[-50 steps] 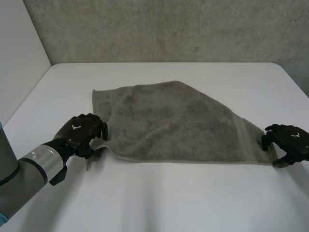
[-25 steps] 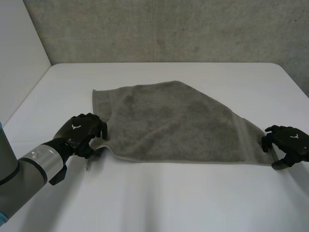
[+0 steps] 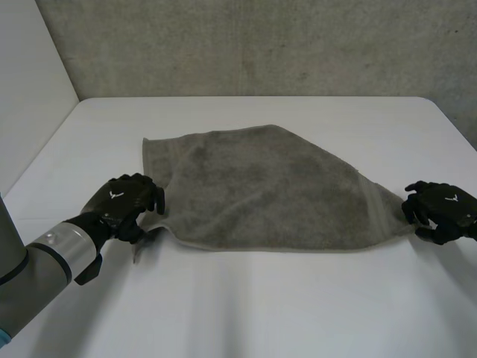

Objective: Fold the towel.

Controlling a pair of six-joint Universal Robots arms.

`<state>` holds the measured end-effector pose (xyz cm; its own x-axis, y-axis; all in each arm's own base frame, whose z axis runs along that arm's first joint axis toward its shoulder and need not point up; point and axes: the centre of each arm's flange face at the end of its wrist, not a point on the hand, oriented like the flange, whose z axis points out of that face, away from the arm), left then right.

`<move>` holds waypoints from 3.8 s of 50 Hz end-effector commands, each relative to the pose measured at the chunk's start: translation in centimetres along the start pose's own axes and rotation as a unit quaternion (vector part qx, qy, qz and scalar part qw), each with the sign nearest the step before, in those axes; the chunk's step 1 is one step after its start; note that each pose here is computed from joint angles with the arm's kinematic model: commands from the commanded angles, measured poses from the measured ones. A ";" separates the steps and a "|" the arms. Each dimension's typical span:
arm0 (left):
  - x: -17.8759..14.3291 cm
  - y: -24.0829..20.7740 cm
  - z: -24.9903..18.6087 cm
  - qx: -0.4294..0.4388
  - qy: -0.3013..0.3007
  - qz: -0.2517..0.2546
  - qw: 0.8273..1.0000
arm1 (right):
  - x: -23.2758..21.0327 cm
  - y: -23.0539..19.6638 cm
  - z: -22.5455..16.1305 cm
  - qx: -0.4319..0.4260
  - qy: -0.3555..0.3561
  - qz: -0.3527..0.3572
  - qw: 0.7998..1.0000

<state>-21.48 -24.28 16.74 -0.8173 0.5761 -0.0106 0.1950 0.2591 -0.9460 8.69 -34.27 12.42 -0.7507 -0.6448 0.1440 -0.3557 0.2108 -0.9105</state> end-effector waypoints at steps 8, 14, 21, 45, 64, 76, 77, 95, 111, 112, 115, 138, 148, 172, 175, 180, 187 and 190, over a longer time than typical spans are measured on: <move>0.0 0.0 -0.1 0.000 -0.001 0.000 1.000 | -0.4 -1.3 -0.3 0.019 -0.005 0.001 1.000; -0.2 -0.9 -0.3 0.012 -0.005 -0.006 1.000 | -0.7 -3.1 -0.7 0.028 -0.005 0.004 1.000; -0.6 -2.0 -0.5 0.032 -0.014 -0.010 0.999 | 0.9 -6.8 -2.2 0.050 0.024 0.015 0.998; 1.3 0.4 -1.6 -0.025 0.008 -0.027 0.999 | 1.5 -6.9 -4.0 0.043 0.027 0.032 0.998; -0.8 3.8 0.6 -0.050 -0.080 -0.027 0.995 | 0.0 -6.4 -3.6 0.039 0.004 0.040 0.998; -0.2 4.8 2.7 -0.061 -0.063 -0.025 0.996 | -0.3 -6.0 -3.5 0.037 0.003 0.040 0.999; -0.2 4.7 2.9 -0.058 -0.063 -0.025 0.996 | -0.2 -6.0 -3.5 0.036 0.004 0.040 0.999; -1.1 0.8 1.3 0.004 -0.083 -0.021 0.996 | 2.6 -6.3 -4.5 0.038 0.050 0.042 0.997; -0.8 -6.2 -3.6 0.060 -0.095 0.012 0.994 | 3.4 -9.8 -8.2 0.075 0.028 0.059 0.995; -1.1 -7.6 -3.9 0.083 -0.101 0.018 0.991 | 3.1 -10.8 -8.4 0.087 0.019 0.047 0.995; -1.8 -10.0 -4.3 0.117 -0.114 0.026 0.986 | 3.4 -12.7 -8.9 0.104 0.018 0.035 0.994; -5.1 -14.1 2.6 0.134 -0.093 0.033 0.986 | -0.2 -20.3 0.5 0.149 0.117 -0.207 0.960; -7.3 -22.7 4.6 0.313 -0.123 0.062 0.940 | 1.6 -30.6 0.1 0.347 0.270 -0.254 0.862; -7.3 -12.0 3.0 0.185 -0.054 -0.007 0.981 | 0.9 -18.1 -0.2 0.197 0.086 -0.145 0.966; -8.0 -9.8 2.8 0.154 -0.068 -0.017 0.986 | 1.3 -16.7 -0.3 0.183 0.080 -0.144 0.969; -8.5 -8.7 2.2 0.137 -0.080 -0.019 0.987 | 1.8 -15.5 -0.9 0.172 0.065 -0.126 0.975; -8.0 -10.3 -0.6 0.148 -0.094 -0.020 0.984 | 0.5 -16.2 -3.3 0.164 0.037 -0.099 0.981; -7.3 -11.1 -1.7 0.153 -0.091 -0.026 0.984 | 0.0 -16.5 -4.1 0.165 0.030 -0.095 0.981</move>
<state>-16.86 -31.82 25.61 -0.9090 0.4167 -0.0019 0.0203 0.0398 -0.9990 12.06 -36.51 27.93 -0.7333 -0.5727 0.3664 -0.3228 -0.1810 -0.9290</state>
